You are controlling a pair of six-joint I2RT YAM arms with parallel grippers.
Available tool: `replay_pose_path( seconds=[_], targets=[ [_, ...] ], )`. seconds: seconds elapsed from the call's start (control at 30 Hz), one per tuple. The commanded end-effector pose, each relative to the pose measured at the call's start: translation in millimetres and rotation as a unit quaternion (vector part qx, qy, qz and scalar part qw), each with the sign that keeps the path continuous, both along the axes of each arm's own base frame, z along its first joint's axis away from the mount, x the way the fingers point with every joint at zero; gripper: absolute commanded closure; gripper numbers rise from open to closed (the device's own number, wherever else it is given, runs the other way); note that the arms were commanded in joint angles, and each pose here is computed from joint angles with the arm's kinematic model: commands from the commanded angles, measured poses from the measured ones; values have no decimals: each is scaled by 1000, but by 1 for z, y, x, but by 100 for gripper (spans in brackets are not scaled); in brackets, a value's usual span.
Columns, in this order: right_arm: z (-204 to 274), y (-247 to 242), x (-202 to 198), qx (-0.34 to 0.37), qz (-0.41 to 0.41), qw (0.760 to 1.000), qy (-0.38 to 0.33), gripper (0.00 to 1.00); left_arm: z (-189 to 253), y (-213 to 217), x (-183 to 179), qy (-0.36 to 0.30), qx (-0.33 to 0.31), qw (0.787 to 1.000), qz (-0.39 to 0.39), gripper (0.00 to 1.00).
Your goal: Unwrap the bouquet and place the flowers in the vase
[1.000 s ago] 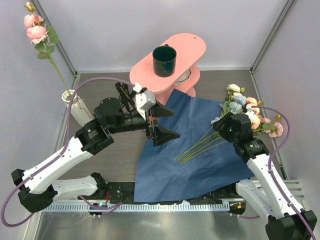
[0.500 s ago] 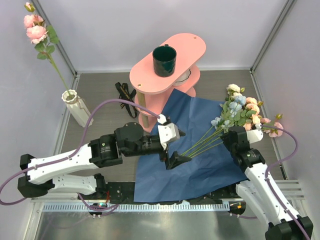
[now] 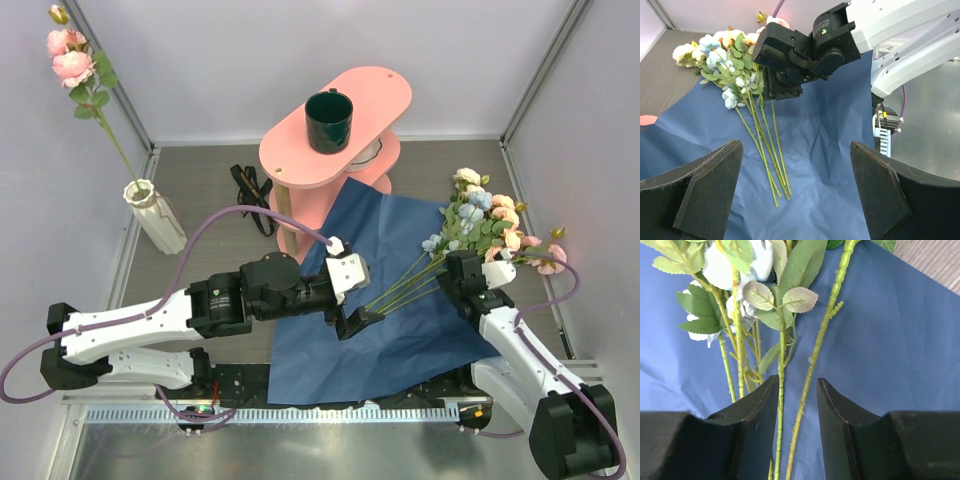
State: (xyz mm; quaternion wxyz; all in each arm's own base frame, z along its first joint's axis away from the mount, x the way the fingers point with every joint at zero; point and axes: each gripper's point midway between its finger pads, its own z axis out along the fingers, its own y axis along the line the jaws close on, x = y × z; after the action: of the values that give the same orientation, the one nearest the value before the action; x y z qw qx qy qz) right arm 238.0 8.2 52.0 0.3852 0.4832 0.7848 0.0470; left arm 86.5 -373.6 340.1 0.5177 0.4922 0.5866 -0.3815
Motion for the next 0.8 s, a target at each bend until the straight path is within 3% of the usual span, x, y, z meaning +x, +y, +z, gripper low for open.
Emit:
replay_pose_path(
  seconds=[0.0,0.53,0.63,0.77],
  targets=[
    [-3,-1,11,24,-30,999,-30,59,13,3,3,-15,-19,1000,11,8],
    [-29,-15,4,45,-75,996,-31,69,8,1,6,-20,-12,1000,20,8],
    [-29,-18,4,42,-79,995,-35,75,6,0,8,-21,-8,999,24,7],
    [-20,-21,5,38,-77,995,-53,92,4,0,8,-21,-6,999,24,8]
  ],
)
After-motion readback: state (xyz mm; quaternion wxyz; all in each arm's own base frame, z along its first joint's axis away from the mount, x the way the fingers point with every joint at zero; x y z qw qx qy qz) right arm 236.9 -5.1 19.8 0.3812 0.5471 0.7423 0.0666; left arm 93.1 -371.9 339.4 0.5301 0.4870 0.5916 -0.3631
